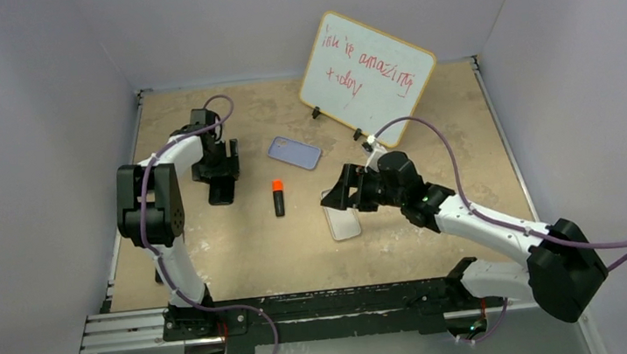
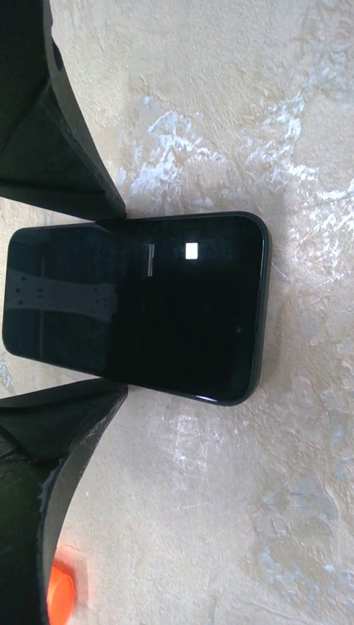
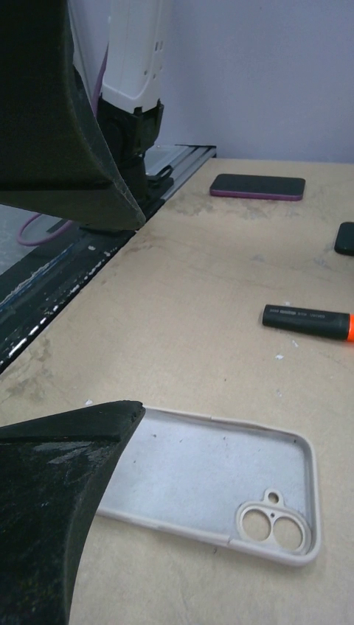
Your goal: Put the phone into the phone case
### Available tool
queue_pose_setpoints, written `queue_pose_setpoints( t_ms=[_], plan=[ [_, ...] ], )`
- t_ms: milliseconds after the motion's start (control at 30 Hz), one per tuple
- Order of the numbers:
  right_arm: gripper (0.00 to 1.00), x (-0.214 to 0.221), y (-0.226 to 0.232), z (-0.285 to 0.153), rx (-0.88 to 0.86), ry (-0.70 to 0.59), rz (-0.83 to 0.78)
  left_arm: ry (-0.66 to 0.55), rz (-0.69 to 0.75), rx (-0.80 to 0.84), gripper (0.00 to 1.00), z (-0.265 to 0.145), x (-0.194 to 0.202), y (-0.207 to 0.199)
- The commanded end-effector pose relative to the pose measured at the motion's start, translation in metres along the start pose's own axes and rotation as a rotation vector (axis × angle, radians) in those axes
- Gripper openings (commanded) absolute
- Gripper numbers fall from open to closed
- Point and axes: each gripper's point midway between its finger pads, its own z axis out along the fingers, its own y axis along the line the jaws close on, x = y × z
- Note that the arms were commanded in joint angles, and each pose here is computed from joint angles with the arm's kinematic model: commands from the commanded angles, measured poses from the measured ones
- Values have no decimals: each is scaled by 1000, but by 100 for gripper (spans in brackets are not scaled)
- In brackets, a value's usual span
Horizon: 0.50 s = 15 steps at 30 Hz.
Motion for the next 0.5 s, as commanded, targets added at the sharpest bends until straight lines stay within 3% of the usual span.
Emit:
queue_pose_setpoints(
  t_ms=[0, 100, 467],
  plan=[
    [86, -14, 28, 8, -54, -33, -4, 58, -24, 33, 74, 4, 20, -5],
    [85, -11, 40, 19, -66, -25, -10, 76, -41, 66, 64, 0, 28, -11],
    [81, 13, 78, 85, -112, 75, 2, 111, -107, 200, 55, -17, 62, -34]
  ],
)
